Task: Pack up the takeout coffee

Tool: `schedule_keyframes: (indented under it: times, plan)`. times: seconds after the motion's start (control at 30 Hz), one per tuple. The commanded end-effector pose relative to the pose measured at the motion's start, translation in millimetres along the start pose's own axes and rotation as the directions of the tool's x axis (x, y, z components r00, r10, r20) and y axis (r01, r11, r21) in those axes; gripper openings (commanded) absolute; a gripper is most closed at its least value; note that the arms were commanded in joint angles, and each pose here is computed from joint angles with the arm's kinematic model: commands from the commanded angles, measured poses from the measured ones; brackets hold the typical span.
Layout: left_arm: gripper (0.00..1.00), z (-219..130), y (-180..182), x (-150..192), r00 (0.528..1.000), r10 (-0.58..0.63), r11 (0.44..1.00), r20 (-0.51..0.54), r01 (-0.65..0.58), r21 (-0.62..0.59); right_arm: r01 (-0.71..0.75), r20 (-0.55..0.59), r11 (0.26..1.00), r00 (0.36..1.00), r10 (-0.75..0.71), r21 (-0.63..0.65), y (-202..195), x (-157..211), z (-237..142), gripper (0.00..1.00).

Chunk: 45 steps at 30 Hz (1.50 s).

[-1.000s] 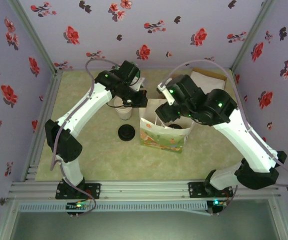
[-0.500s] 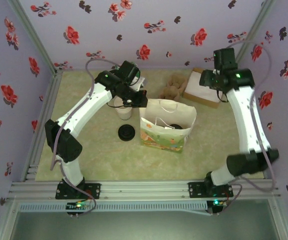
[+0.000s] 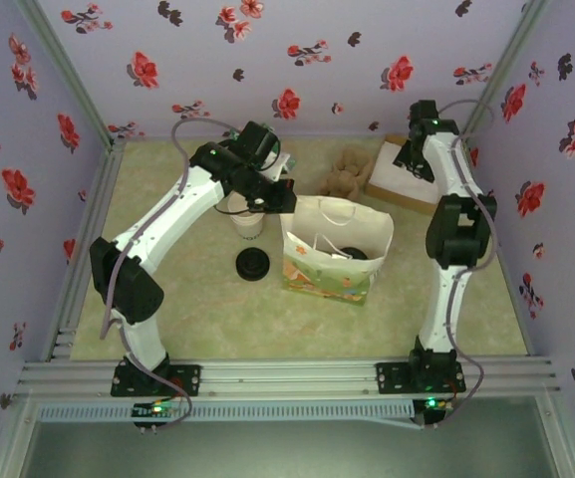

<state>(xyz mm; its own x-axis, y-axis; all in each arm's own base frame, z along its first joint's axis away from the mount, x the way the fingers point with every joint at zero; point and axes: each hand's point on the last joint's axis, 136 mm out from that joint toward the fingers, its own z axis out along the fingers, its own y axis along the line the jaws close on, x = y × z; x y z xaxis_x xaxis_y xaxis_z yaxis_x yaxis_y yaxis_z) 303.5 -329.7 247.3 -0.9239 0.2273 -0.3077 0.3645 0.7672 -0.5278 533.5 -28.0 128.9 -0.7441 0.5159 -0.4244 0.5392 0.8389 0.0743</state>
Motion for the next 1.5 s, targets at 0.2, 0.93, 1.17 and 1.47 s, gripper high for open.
schedule_keyframes:
  times: [0.2,0.93,1.17,1.47]
  plan:
    - [0.00,-4.7,-4.9,6.7,1.000,-0.009,1.000,-0.012,0.009,0.011,-0.032,-0.032,0.998,0.999,0.034,0.062,4.3,-9.9,49.3,0.61]
    - [0.00,1.7,-1.2,0.9,0.999,-0.016,1.000,-0.030,0.016,-0.014,-0.061,-0.182,0.998,0.981,0.066,0.031,0.0,17.1,105.8,0.31]
    - [0.00,2.0,-0.9,0.0,0.999,-0.019,1.000,-0.031,0.018,-0.018,-0.070,-0.137,0.998,0.988,0.071,0.012,1.9,1.0,86.1,0.22]
    - [0.00,0.4,-2.1,-1.8,1.000,-0.014,1.000,-0.027,0.014,-0.019,-0.063,-0.054,0.998,0.997,0.061,-0.020,4.9,-24.8,47.7,0.07]
